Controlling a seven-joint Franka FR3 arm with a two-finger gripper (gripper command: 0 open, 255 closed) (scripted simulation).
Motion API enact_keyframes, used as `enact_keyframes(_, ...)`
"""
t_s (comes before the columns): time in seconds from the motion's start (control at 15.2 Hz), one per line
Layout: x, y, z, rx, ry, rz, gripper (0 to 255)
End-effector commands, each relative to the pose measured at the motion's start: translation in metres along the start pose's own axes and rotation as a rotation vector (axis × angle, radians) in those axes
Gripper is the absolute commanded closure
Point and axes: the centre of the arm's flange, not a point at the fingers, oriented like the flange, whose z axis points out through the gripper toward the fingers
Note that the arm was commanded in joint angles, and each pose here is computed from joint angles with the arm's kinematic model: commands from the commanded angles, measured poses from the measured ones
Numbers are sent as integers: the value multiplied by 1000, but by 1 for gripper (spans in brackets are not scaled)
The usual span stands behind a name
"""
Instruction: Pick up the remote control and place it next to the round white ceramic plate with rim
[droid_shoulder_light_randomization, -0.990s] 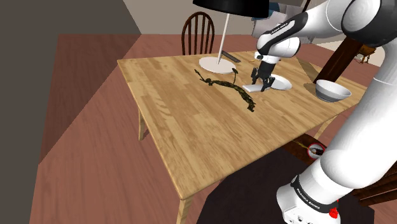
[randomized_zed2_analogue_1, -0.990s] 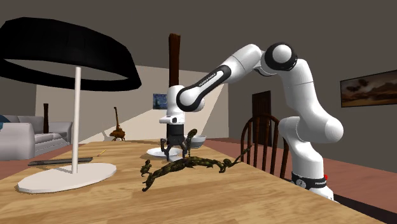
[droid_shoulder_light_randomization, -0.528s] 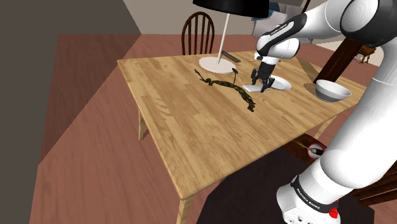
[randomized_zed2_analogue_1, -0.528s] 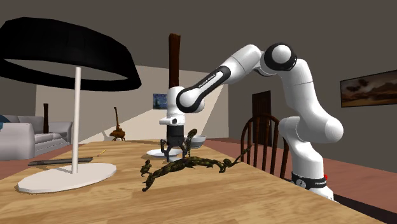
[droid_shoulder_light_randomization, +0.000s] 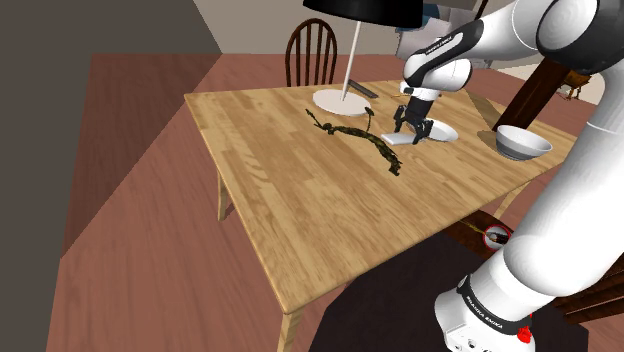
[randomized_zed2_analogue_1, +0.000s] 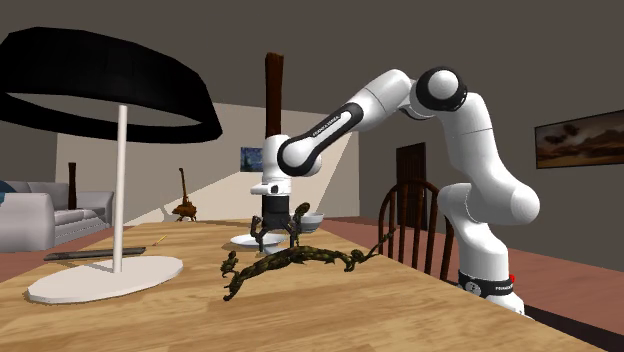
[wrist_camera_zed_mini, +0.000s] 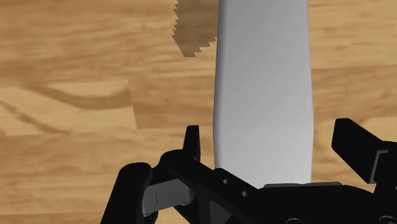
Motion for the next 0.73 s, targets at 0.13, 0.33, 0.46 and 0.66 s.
enact_keyframes(0.13, 0, 1, -44, 0, 0, 0, 0)
enact_keyframes(0.33, 0, 1, -44, 0, 0, 0, 0)
enact_keyframes(0.46, 0, 1, -44, 0, 0, 0, 0)
enact_keyframes(0.66, 0, 1, -44, 0, 0, 0, 0)
